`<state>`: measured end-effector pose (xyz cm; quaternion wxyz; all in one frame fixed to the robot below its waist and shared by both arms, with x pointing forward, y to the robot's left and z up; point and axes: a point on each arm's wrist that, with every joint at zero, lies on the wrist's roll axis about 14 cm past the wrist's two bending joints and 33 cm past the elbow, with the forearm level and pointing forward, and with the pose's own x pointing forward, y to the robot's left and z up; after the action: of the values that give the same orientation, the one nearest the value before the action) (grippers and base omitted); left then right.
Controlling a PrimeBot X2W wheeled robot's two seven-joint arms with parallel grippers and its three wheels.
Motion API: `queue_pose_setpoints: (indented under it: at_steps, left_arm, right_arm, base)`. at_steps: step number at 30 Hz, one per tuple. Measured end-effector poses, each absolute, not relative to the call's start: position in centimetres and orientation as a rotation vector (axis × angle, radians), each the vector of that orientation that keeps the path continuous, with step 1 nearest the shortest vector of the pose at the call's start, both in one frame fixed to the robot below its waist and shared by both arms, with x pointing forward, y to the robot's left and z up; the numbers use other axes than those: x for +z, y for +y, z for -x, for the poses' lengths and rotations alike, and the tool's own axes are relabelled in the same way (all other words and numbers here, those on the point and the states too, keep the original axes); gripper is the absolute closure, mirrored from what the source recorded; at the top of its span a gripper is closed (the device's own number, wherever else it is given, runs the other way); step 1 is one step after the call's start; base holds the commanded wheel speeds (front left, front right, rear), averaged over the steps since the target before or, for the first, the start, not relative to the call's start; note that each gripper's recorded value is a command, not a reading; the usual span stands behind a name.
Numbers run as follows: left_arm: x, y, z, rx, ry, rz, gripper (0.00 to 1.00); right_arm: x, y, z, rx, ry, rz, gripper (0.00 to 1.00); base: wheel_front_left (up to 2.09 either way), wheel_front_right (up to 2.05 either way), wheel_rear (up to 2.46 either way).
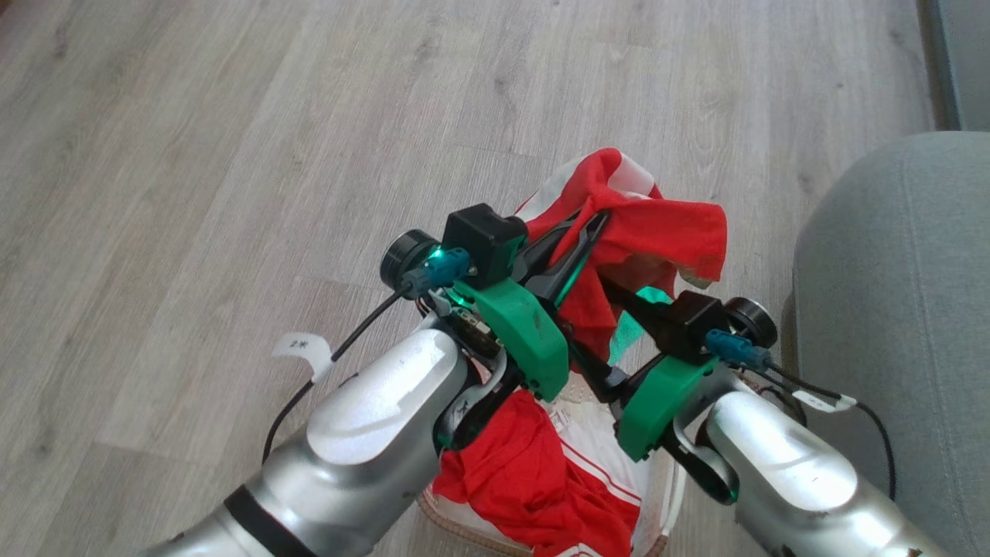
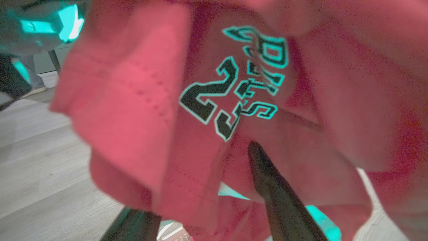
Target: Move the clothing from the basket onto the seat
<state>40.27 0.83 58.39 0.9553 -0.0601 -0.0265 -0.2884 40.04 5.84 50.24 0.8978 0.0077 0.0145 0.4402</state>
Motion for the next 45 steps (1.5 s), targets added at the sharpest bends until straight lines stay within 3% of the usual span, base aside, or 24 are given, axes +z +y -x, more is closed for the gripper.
queue_pose_setpoints:
  at_steps: [1, 19, 20, 22, 23, 24, 25, 45]
  left_arm:
    - [58.4, 0.9, -40.3, -0.583, -0.053, 0.121, 1.0]
    - [58.0, 0.6, -40.9, -0.577, -0.05, 0.134, 1.0]
    - [57.9, 0.6, -41.0, -0.575, -0.05, 0.133, 0.91]
    - [58.0, 0.4, -41.0, -0.575, -0.054, 0.134, 0.56]
    - [58.0, 0.3, -41.1, -0.578, -0.054, 0.133, 0.16]
    - [58.0, 0.2, -41.0, -0.581, -0.054, 0.134, 0.16]
    - [58.0, 0.1, -41.0, -0.583, -0.054, 0.141, 0.0]
    - [56.8, -3.3, -39.7, -0.684, -0.067, 0.154, 0.0]
  right_arm:
    - [50.1, 6.0, -40.0, 0.915, 0.035, -0.018, 1.0]
    - [52.0, 4.7, -41.1, 0.854, -0.008, -0.097, 1.0]
    - [52.4, 4.4, -41.2, 0.845, -0.018, -0.105, 1.0]
    - [53.0, 3.8, -41.3, 0.827, -0.039, -0.122, 1.0]
    - [53.2, 3.5, -41.2, 0.821, -0.045, -0.126, 1.0]
    - [53.3, 3.1, -41.2, 0.811, -0.05, -0.131, 1.0]
    - [53.4, 2.7, -41.1, 0.802, -0.054, -0.136, 1.0]
    - [58.0, -9.9, -40.4, 0.495, -0.235, -0.101, 1.0]
  base:
    - [0.0, 0.0, 0.0]
    - [0.0, 0.0, 0.0]
    - [0.0, 0.0, 0.0]
    - [0.0, 0.0, 0.0]
    - [0.0, 0.0, 0.0]
    - [0.0, 0.0, 0.0]
    - [0.0, 0.0, 0.0]
    - [0.0, 0.0, 0.0]
